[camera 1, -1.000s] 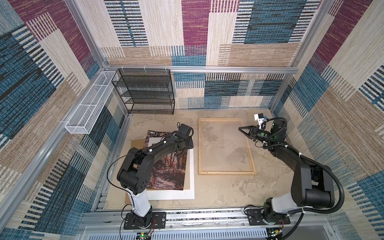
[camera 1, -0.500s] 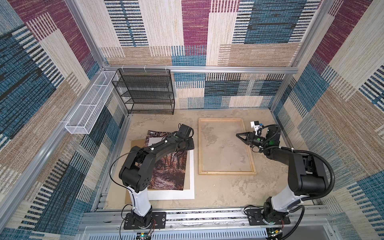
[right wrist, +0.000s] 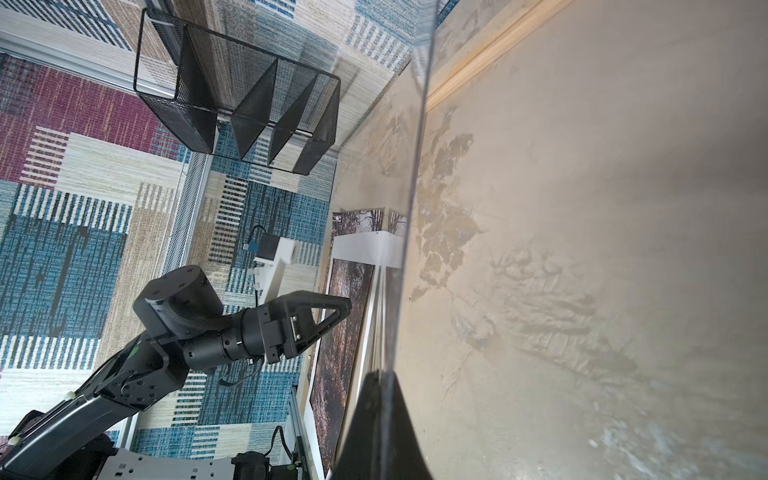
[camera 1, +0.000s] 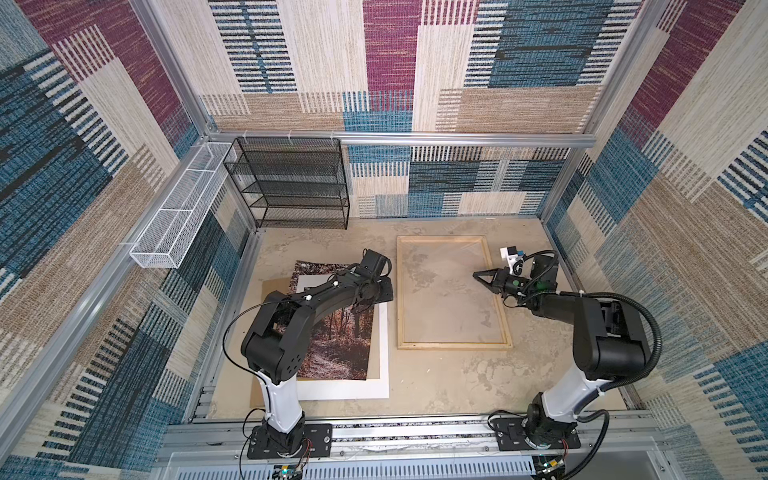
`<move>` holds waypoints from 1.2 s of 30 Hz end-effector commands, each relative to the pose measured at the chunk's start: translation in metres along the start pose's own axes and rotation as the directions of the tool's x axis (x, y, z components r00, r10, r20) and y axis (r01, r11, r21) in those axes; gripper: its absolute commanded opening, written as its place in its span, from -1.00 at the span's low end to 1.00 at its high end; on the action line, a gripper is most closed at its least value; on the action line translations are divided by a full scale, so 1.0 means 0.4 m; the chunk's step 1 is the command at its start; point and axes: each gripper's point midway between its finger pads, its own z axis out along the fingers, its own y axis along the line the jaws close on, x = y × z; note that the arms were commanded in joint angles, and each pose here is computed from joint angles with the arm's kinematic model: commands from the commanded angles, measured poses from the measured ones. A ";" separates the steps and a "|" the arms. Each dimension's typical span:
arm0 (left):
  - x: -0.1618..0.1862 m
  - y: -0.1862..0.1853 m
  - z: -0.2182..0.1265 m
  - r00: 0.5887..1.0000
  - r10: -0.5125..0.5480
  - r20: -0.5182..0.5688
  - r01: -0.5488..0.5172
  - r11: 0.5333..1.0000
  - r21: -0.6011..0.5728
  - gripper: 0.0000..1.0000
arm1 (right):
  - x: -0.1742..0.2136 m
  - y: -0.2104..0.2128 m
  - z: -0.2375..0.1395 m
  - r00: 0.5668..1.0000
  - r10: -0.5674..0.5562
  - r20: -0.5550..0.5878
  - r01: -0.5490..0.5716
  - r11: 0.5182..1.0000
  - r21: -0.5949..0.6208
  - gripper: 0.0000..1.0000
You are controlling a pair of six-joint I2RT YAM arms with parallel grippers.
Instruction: Put the photo into the frame
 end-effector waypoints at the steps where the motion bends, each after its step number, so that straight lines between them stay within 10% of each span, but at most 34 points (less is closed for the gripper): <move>1: 0.001 -0.026 0.005 1.000 0.016 -0.005 -0.016 0.999 0.027 -0.06 | -0.016 -0.003 -0.002 0.999 -0.052 0.012 0.052 0.999 -0.009 -1.00; 36: 0.017 -0.055 0.028 0.999 0.028 -0.041 -0.026 0.998 0.052 -0.18 | -0.003 -0.084 -0.043 0.999 0.015 0.032 -0.014 1.000 -0.025 -1.00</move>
